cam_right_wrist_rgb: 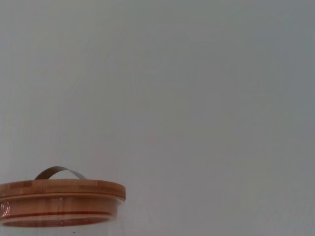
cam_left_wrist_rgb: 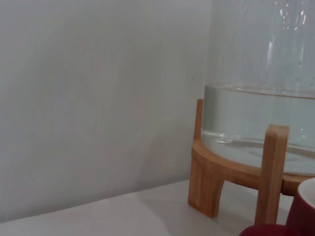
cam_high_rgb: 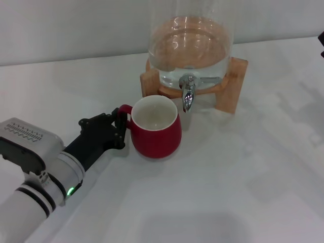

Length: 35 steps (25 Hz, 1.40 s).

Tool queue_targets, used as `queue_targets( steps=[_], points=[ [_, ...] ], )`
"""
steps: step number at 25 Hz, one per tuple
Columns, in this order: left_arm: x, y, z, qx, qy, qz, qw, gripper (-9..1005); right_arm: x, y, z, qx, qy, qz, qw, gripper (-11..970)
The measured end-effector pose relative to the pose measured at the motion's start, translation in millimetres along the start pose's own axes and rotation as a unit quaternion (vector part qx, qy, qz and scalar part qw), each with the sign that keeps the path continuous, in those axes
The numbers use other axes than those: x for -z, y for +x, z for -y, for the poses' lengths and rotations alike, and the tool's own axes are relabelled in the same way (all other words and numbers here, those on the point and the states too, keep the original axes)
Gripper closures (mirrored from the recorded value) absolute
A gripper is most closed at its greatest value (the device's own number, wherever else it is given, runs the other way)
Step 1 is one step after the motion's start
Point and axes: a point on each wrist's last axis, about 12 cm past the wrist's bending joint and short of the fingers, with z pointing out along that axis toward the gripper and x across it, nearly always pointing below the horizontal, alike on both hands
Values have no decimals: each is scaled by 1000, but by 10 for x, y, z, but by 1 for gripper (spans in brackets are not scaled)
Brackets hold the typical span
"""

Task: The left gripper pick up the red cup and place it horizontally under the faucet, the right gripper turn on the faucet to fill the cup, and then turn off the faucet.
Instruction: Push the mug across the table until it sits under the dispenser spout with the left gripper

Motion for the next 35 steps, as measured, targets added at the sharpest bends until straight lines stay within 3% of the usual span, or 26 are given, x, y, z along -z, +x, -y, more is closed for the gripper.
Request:
queue_targets(
  steps=[35],
  points=[
    [-130, -26, 169, -16, 40, -29, 999, 849, 25, -20, -16, 0, -1, 10, 1000, 190]
  ],
)
